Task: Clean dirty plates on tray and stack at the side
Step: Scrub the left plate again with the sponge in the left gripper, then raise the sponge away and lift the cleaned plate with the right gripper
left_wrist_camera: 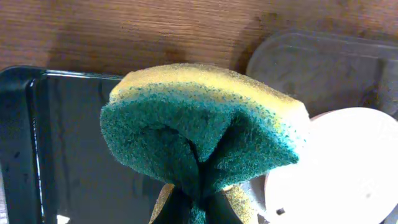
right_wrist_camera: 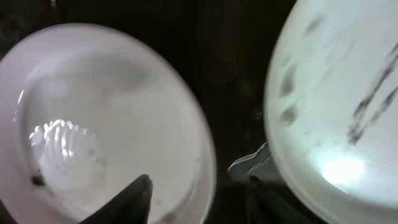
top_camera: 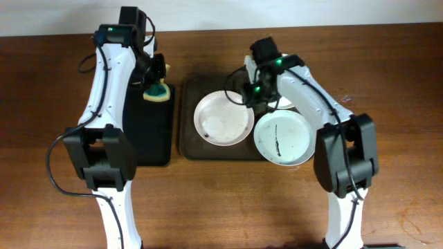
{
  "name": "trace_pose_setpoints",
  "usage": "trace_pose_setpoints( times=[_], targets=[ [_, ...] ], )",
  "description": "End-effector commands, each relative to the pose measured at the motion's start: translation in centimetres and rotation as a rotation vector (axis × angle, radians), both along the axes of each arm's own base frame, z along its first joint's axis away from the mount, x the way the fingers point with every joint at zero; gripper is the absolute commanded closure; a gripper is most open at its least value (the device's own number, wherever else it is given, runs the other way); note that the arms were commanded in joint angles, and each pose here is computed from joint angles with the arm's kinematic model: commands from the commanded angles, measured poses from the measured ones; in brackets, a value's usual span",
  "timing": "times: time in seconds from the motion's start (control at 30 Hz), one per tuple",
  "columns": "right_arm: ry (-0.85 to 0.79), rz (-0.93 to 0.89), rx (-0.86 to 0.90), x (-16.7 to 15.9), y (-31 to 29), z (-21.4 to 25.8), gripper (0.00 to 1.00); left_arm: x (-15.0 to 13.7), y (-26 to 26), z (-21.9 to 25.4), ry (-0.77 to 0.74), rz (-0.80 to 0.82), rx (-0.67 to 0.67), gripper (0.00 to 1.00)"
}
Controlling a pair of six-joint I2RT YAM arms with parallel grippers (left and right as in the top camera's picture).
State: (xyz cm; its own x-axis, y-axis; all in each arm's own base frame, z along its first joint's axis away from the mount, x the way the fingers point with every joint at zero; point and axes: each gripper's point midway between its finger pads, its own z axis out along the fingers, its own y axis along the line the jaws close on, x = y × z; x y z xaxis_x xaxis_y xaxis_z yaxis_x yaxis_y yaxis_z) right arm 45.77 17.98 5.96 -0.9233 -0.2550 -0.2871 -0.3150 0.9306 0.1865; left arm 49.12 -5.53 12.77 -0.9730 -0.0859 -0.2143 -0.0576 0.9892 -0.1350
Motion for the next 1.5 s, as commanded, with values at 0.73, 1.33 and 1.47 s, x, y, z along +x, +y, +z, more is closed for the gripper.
trace_pose_setpoints(
  times=[0.73, 1.33, 1.47],
  targets=[
    [0.257, -0.494, -0.029, -1.8, -2.0, -6.4, 0.78, 0.5, -11.1, -2.7, -0.050, -0.212, -0.016, 1.00],
    [0.260, -0.494, -0.032, -1.9, -2.1, -6.4, 0.96, -3.2, -18.3, -14.9, 0.166, -0.566, -0.421, 1.00],
    [0.261, -0.494, -0.033, -2.0, -2.1, -6.4, 0.96, -2.6, -18.4, -8.0, 0.091, -0.548, -0.960, 1.00]
  ],
)
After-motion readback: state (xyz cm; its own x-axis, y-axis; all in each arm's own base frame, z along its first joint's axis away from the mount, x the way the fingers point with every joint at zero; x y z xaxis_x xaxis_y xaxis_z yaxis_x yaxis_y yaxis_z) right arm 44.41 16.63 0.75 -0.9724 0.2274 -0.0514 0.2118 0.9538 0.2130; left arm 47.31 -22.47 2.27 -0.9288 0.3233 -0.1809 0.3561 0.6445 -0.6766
